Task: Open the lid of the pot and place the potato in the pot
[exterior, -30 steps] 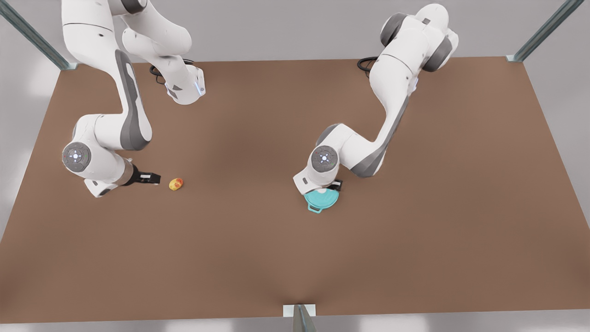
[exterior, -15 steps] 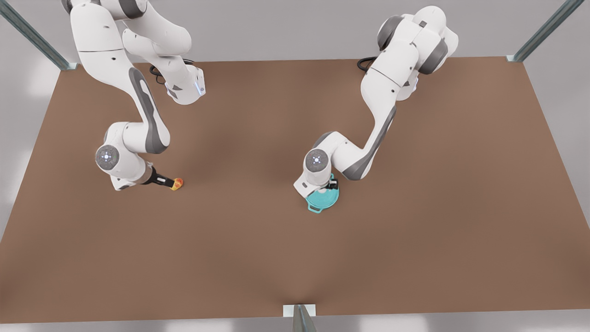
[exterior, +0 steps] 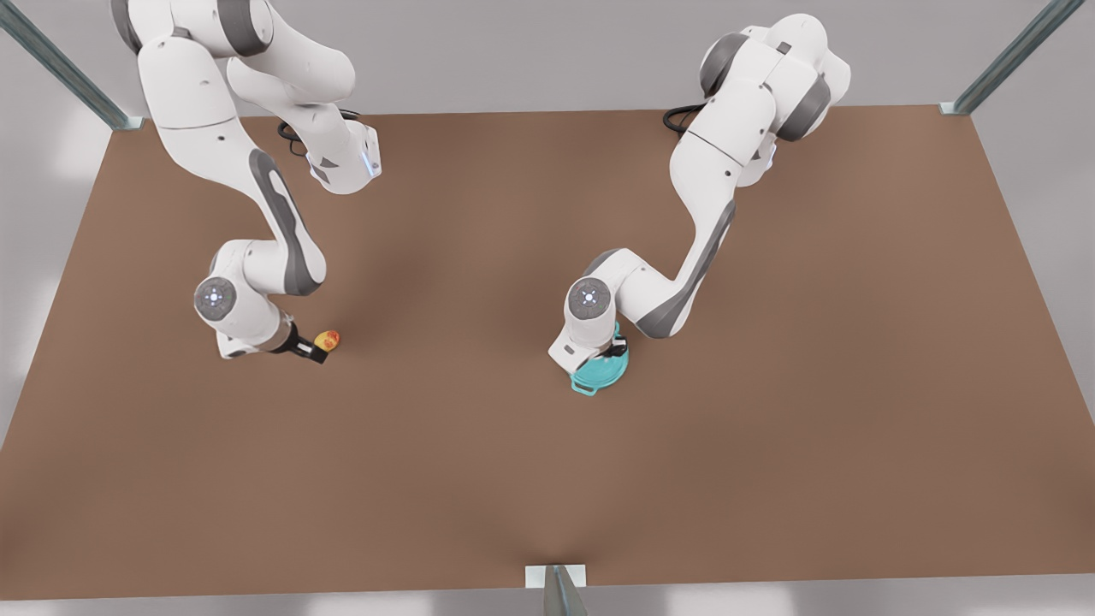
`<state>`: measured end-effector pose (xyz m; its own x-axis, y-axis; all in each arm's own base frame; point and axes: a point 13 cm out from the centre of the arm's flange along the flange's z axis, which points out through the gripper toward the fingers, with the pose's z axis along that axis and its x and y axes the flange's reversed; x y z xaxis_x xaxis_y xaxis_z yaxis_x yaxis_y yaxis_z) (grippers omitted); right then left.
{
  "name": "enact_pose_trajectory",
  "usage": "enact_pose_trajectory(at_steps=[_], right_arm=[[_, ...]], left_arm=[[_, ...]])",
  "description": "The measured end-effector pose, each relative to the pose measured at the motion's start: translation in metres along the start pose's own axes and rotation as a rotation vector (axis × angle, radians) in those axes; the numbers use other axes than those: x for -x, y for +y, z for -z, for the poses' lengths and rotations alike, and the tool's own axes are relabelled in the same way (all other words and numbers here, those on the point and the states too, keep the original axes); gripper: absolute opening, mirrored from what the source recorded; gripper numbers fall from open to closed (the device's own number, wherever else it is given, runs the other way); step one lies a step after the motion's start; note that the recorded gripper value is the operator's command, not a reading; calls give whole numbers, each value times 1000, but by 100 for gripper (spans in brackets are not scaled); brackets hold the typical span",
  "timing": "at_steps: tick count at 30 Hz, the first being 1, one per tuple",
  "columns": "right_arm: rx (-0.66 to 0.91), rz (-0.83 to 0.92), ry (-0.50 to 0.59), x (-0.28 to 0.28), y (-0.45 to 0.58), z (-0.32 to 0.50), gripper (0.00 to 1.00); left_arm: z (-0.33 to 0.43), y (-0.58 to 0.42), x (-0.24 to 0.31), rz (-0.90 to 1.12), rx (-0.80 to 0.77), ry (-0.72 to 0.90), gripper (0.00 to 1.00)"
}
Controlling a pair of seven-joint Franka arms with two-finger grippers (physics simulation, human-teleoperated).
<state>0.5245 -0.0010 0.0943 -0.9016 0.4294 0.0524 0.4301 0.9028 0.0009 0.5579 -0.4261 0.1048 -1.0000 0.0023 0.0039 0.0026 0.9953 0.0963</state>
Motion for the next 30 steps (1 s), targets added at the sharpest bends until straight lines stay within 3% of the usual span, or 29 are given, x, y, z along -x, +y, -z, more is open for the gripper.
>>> enact_pose_trajectory(at_steps=[6,9,13,18,19,20,25,28,30], right_arm=[[0,-28,-5,-16,-7,-18,100],[2,-36,-12,-20,-6,-27,100],[3,-48,-18,-25,-7,-39,100],[8,-51,-32,-33,-2,-49,100],[10,-54,-36,-33,-2,-49,100],[12,-57,-41,-33,-2,-49,100],[19,-69,-56,-35,-2,-53,100],[20,-71,-59,-38,-2,-59,100],[21,-73,-61,-39,-1,-63,100]], left_arm=[[51,26,38,64,-1,-10,45],[51,107,87,176,10,18,45],[-11,263,140,314,15,80,45],[-76,270,146,225,-4,85,45],[-80,270,149,205,-6,73,89],[-78,269,155,187,-12,56,100],[-48,275,176,117,-23,2,100],[100,314,180,134,-63,-66,100],[190,334,121,109,-55,-72,100]])
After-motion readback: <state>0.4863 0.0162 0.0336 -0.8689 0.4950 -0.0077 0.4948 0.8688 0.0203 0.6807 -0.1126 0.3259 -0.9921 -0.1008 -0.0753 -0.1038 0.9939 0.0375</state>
